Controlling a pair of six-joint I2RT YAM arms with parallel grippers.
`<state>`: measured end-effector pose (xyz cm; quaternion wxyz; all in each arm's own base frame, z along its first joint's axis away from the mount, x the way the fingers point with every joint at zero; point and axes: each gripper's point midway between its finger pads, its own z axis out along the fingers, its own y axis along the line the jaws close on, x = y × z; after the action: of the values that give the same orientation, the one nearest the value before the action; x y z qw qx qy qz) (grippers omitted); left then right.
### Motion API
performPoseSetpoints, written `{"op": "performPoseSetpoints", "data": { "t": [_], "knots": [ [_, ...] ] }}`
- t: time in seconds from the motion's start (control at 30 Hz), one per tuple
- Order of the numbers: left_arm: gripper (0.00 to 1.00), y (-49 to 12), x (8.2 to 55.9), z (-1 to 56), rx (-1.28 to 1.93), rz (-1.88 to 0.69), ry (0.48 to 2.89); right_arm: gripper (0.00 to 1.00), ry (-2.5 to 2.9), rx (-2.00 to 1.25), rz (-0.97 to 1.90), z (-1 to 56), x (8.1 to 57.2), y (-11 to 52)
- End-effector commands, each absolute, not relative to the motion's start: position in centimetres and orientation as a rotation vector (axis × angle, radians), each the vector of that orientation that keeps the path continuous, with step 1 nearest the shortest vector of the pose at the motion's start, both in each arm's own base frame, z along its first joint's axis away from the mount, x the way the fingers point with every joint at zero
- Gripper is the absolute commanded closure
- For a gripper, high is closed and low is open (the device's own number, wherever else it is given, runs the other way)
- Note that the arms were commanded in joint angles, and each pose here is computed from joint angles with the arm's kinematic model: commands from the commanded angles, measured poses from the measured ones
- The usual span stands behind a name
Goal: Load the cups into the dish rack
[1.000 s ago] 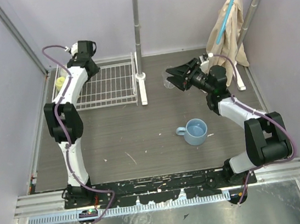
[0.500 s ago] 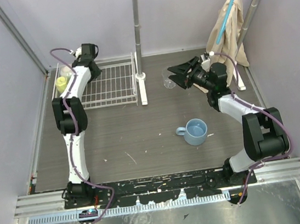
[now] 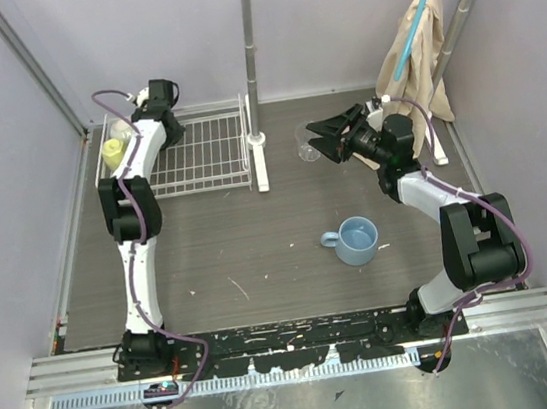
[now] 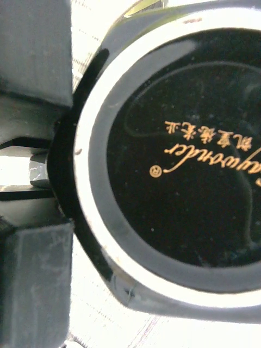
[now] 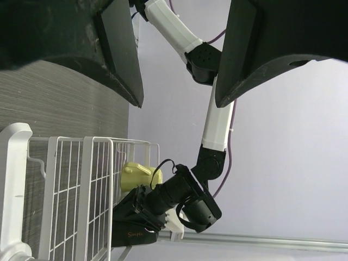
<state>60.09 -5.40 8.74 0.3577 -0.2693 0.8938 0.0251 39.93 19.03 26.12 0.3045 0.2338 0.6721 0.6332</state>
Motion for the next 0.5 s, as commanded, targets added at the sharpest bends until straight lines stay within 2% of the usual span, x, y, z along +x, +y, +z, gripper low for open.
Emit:
{"op": "performPoseSetpoints", "data": {
  "t": [0.0,0.47],
  "knots": [
    [1.0,-4.2,61.4,11.5,-0.759,0.041,2.181,0.39,1.707,0.519,1.688,28.8,40.1,18.9],
    [1.0,-4.2,59.8,10.3,-0.744,0.048,2.234,0.39,1.707,0.522,1.688,28.8,39.9,18.9]
  ]
}}
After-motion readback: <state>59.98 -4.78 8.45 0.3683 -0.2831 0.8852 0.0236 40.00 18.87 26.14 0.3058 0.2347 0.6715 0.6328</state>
